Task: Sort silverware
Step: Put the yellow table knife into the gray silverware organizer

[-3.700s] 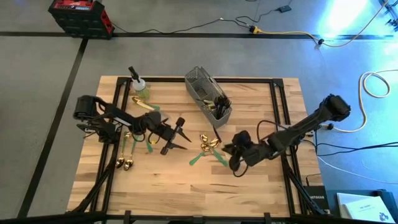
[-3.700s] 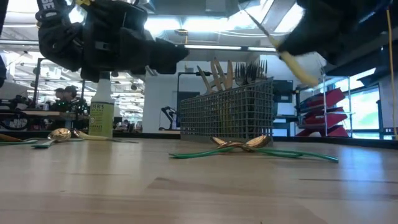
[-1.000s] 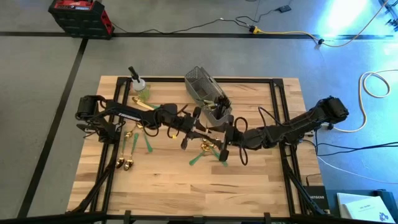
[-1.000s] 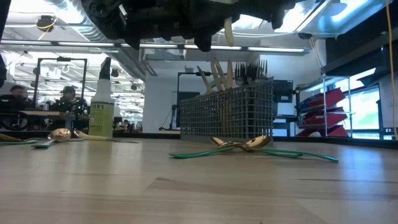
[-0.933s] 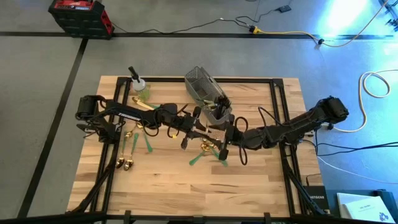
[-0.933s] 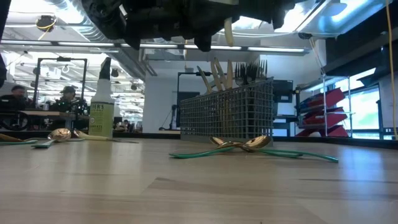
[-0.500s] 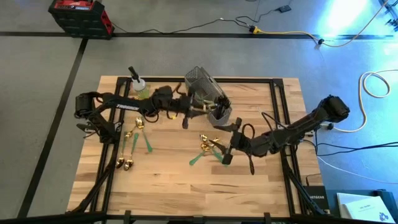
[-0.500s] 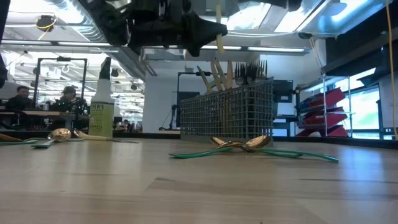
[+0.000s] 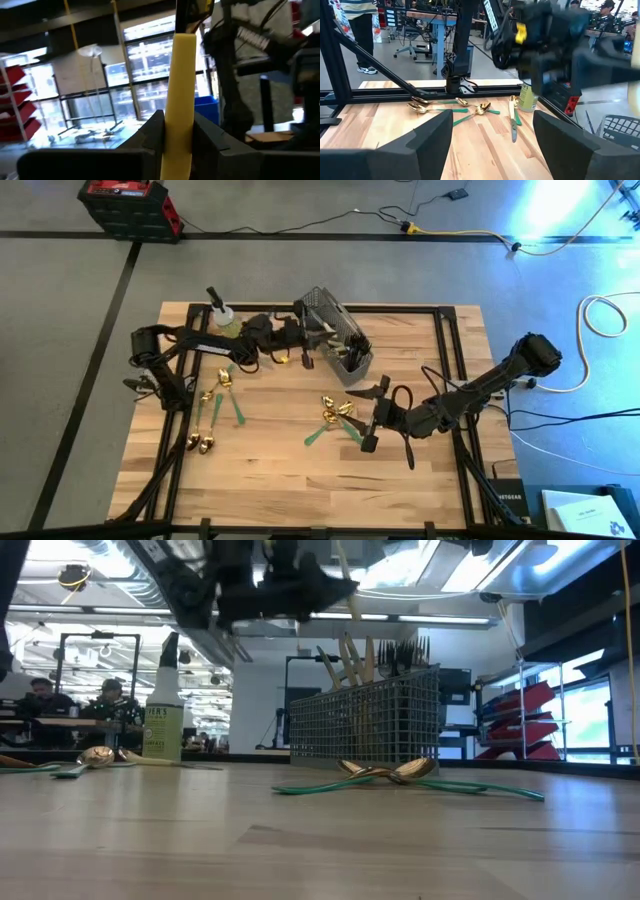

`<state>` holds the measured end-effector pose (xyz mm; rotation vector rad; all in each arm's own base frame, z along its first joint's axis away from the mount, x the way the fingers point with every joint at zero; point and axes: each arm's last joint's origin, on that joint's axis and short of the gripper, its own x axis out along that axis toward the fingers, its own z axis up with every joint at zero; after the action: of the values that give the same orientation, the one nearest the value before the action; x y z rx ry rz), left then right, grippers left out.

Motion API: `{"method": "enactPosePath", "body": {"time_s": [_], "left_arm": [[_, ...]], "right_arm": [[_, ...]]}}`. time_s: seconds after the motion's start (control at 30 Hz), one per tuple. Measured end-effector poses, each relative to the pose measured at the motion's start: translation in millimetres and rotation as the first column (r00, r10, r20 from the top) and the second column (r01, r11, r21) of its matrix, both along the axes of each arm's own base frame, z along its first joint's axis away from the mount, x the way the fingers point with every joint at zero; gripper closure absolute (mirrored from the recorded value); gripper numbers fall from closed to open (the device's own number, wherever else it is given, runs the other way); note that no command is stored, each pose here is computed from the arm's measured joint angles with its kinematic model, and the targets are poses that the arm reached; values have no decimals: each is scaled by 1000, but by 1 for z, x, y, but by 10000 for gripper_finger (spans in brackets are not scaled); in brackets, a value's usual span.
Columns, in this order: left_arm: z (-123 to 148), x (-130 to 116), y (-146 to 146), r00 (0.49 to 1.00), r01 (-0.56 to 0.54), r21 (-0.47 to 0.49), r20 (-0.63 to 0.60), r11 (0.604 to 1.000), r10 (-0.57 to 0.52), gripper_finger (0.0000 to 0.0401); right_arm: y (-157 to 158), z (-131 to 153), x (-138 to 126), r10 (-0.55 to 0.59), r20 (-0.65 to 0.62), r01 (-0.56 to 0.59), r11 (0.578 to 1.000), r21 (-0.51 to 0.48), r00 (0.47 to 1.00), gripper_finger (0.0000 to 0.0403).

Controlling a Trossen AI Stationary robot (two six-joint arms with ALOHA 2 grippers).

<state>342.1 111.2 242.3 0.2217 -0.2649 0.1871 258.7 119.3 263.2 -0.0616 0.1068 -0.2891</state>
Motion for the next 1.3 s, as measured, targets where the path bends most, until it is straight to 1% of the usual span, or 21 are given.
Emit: {"method": "enactPosePath", "body": {"time_s": [0.13,0.2,0.3,0.43,0.53,0.77,0.83,0.97,1.03,1.17,1.3], "left_arm": [[-20,14,10,998,-63,-11,-11,998,63,351],[-27,20,16,997,-74,-14,-10,997,74,351],[-32,25,23,999,-51,-42,-14,998,51,351],[-37,27,25,999,-32,-110,-21,993,30,351],[-39,28,24,999,0,-127,-34,992,-5,351],[-40,29,21,999,20,-168,-32,986,-26,350],[-41,29,21,999,23,-176,-34,984,-30,332],[-41,29,21,999,25,-186,-34,982,-32,282],[-42,29,21,999,25,-189,-35,982,-32,266],[-42,29,21,999,25,-189,-35,982,-32,249],[-42,29,21,999,25,-189,-36,982,-32,244]], "right_arm": [[0,0,0,-2,6,2,1000,22,1000,146],[0,0,0,6,4,-6,1000,26,1000,146],[0,-1,0,15,-1,-15,1000,25,1000,146],[1,-1,0,21,-3,-21,999,26,1000,146],[0,-2,0,20,-10,-20,999,34,1000,146],[0,-6,0,14,-31,-11,998,69,999,146],[0,-6,0,13,-29,-11,997,71,999,146],[0,-6,0,13,-29,-11,997,72,999,146],[0,-6,0,13,-29,-11,997,72,999,146],[0,-6,0,13,-29,-11,997,73,999,146],[0,-6,0,13,-29,-11,997,73,999,146]]}}
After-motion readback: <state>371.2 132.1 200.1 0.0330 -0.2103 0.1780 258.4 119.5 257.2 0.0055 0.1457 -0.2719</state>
